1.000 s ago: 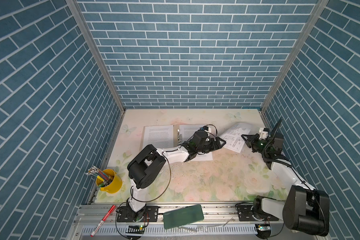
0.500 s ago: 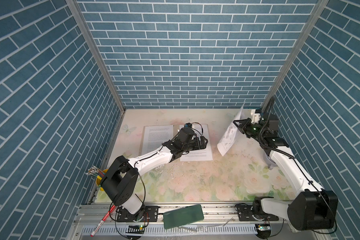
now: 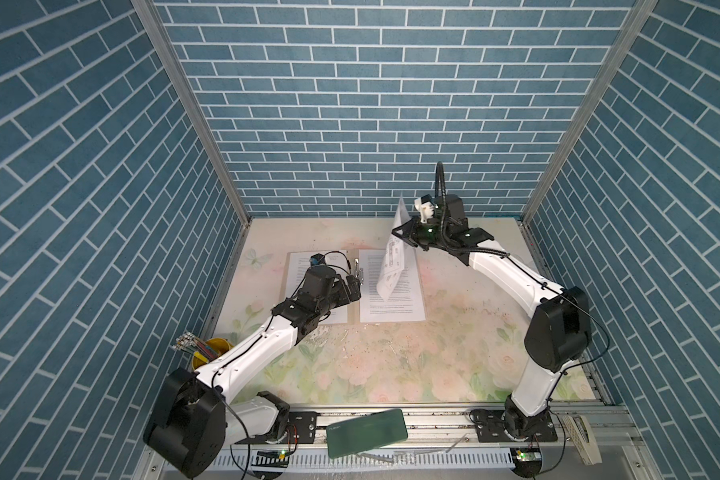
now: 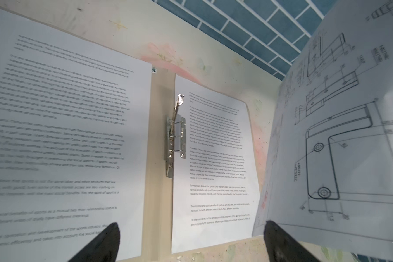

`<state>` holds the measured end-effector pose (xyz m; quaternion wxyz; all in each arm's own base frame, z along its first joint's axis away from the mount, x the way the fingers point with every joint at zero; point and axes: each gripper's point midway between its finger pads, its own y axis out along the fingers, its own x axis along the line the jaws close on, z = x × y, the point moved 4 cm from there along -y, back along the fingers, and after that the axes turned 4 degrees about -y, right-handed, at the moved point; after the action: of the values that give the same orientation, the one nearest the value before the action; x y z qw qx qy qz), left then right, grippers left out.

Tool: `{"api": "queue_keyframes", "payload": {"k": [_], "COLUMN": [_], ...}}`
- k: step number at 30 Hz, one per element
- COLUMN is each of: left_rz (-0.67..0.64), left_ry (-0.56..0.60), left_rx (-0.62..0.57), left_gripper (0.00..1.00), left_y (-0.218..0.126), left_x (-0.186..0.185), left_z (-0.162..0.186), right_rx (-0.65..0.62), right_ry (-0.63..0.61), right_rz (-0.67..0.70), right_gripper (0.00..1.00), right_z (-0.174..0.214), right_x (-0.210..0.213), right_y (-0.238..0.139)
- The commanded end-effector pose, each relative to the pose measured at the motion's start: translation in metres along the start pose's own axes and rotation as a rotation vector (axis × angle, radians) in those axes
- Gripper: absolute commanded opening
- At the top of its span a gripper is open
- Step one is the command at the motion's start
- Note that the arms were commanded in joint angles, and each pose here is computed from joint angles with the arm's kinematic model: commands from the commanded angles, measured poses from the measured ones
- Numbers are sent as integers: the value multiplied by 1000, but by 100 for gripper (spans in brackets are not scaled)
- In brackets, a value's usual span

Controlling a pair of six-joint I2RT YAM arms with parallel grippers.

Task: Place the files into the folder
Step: 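Carry the technical drawing over the folder with the right gripper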

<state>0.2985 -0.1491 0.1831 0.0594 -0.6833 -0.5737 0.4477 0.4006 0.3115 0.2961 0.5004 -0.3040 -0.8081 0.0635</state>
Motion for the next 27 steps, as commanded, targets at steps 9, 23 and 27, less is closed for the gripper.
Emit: {"api": "queue_keyframes", "payload": {"k": [9, 23, 27], "left_rz": [-44, -35, -22], "left_ry": [-74, -89, -94], "left_rx": [-13, 31, 55], "left_gripper": [100, 100, 100], "left_y": [-11, -4, 2], "left_x": [45, 48, 49], "left_z": [9, 20, 25], "right_rx": [-50, 161, 163], "right_ry": [26, 8, -8], "right_rz": [111, 315, 293], "right_gripper": [0, 0, 0], "right_z": [27, 97, 94], "right_x": [-86, -201, -200], "right_y": [-31, -2, 5]}}
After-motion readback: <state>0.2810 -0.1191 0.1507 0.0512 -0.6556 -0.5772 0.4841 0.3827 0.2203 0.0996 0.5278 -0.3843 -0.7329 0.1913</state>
